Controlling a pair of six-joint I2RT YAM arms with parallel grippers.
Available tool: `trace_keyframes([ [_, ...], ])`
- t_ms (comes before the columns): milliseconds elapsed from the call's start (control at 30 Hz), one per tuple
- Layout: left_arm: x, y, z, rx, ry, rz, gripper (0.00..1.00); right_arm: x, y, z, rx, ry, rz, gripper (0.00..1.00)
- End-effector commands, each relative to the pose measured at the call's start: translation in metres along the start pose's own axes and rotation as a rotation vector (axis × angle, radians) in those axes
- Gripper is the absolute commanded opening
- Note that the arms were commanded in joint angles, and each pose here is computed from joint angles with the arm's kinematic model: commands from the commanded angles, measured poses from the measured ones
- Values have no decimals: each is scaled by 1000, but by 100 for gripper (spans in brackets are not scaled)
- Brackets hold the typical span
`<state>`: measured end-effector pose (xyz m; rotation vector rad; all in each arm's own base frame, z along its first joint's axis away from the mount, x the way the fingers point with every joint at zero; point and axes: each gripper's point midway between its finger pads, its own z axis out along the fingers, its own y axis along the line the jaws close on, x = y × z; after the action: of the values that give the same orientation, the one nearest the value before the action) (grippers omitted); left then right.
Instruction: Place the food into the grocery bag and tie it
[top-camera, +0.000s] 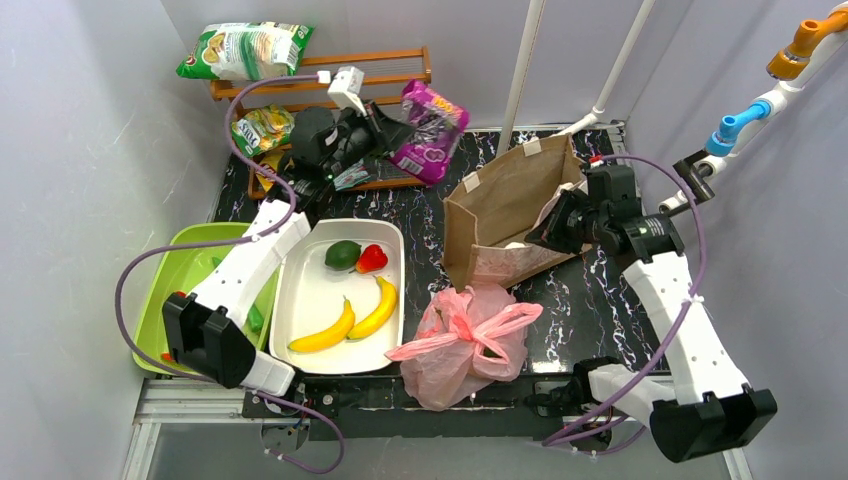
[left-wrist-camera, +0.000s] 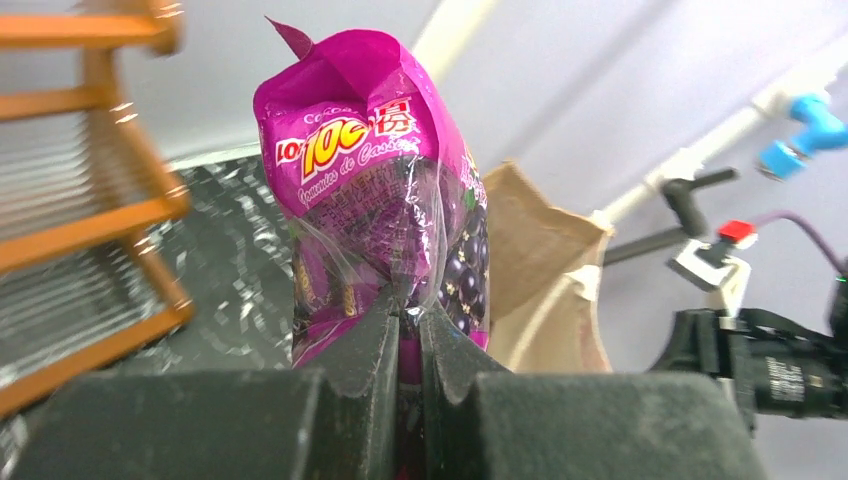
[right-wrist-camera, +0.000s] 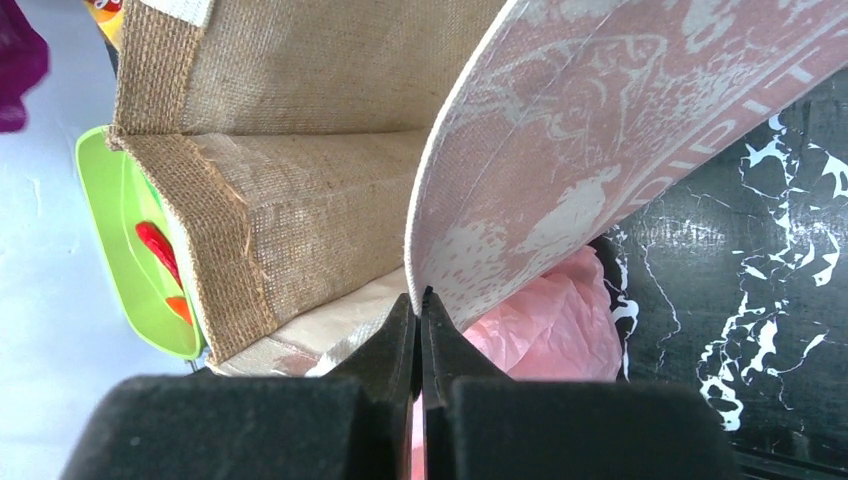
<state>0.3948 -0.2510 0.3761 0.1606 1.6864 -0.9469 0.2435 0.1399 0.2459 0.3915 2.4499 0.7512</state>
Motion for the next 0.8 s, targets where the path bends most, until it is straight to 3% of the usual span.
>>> trace_keyframes([
  [0, -42, -90, 2, 311, -83, 139, 0, 7, 2, -4, -68, -22, -95, 1],
  [200, -25, -123, 16, 424, -41, 168, 0, 17, -8, 0, -52, 0, -96, 1],
  [467, 26, -152, 42, 531, 77, 190, 0, 20, -14, 0, -41, 0, -118, 1],
  [767, 65, -161, 60, 559, 143, 202, 0, 24, -19, 1, -36, -5, -128, 1],
])
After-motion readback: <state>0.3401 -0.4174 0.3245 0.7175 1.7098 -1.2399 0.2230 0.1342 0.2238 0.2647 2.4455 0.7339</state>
